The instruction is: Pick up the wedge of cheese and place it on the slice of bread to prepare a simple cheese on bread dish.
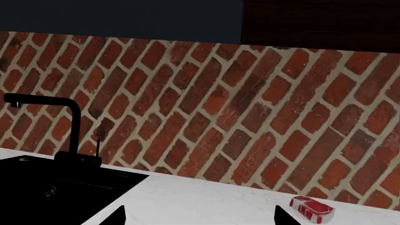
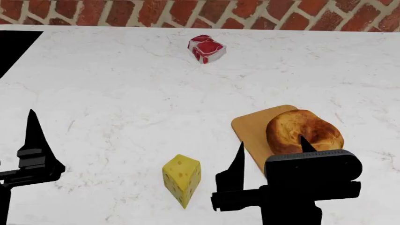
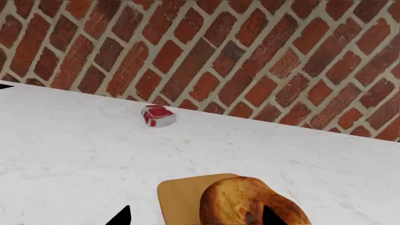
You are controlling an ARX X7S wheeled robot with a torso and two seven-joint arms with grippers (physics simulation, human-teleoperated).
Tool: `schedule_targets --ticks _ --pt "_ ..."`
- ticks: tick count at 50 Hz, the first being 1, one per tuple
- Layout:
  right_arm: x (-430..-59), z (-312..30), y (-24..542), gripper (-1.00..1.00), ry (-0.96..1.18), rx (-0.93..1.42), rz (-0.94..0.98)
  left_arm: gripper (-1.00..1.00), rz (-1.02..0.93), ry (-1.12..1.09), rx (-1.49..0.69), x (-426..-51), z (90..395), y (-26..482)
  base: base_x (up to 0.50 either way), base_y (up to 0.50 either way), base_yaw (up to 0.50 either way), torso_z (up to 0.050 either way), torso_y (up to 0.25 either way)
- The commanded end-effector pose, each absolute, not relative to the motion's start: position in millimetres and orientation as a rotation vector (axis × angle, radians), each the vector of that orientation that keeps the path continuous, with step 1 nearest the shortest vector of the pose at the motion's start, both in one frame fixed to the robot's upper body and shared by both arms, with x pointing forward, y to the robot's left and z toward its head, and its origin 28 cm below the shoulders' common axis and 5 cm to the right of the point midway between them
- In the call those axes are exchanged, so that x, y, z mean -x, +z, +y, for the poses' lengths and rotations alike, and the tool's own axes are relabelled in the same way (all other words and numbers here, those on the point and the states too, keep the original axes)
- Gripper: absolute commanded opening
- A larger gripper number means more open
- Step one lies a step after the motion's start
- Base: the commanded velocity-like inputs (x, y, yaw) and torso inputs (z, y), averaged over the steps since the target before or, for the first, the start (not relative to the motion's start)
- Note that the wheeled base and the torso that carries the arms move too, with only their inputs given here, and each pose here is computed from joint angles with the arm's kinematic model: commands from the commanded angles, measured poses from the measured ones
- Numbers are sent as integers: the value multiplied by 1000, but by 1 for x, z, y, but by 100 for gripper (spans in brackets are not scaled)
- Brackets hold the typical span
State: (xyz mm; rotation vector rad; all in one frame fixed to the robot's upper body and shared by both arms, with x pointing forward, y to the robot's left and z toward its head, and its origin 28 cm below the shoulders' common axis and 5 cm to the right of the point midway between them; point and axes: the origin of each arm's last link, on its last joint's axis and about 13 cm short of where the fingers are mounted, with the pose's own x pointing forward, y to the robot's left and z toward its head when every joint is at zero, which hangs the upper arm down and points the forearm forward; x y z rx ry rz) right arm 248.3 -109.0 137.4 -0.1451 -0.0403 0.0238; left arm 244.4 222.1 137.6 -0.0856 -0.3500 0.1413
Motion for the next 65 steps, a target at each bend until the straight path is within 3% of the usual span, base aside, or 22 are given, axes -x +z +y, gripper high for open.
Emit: schedule_targets --ticks 1,13,31,65 --pt "-248 -109 137 100 22 150 -33 100 -352 144 85 -245 223 137 27 1 500 0 0" --pt "-247 -107 136 100 88 111 -32 100 -349 142 82 -245 222 137 40 3 500 0 0" --pt "-245 -108 140 100 74 115 -67 100 -352 140 86 -245 222 137 11 28 0 0 0" --pt "-242 -108 140 100 70 114 -68 100 -349 138 79 -245 222 136 252 -80 0 0 0"
